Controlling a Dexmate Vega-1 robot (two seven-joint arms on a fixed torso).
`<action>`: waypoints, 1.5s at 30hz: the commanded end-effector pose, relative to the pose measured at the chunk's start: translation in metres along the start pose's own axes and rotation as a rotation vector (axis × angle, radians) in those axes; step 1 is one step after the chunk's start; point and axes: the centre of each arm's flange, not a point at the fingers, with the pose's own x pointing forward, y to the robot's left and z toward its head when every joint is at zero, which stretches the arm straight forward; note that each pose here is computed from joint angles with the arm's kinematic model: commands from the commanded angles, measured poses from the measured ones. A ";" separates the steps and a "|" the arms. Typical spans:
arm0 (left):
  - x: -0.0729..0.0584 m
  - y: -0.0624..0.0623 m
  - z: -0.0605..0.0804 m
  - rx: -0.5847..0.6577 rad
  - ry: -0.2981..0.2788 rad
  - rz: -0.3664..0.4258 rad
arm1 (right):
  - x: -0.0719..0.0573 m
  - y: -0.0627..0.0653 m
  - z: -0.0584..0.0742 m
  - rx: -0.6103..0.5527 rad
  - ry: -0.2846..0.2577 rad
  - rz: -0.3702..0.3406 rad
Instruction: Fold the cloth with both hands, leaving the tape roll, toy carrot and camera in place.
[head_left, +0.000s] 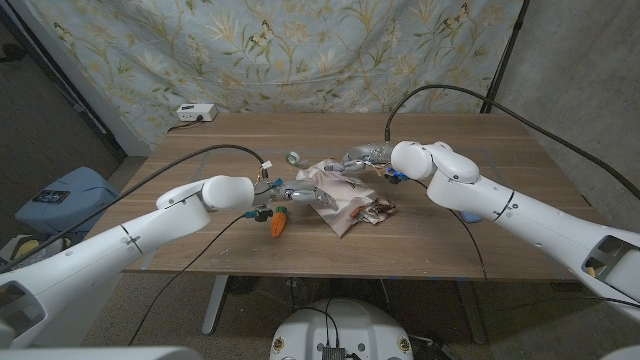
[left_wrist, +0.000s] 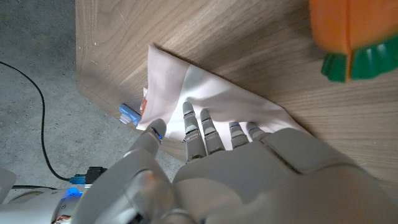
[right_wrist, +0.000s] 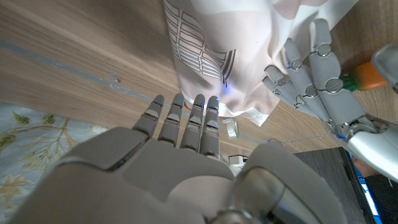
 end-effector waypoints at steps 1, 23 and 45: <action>-0.003 0.000 -0.002 0.008 0.003 -0.001 | -0.012 0.016 -0.002 -0.003 0.023 -0.002; -0.008 0.001 -0.001 0.026 0.003 0.007 | 0.002 0.046 -0.012 0.060 -0.007 0.013; -0.010 0.004 0.000 0.032 0.000 0.021 | -0.010 0.036 -0.001 0.089 -0.050 -0.040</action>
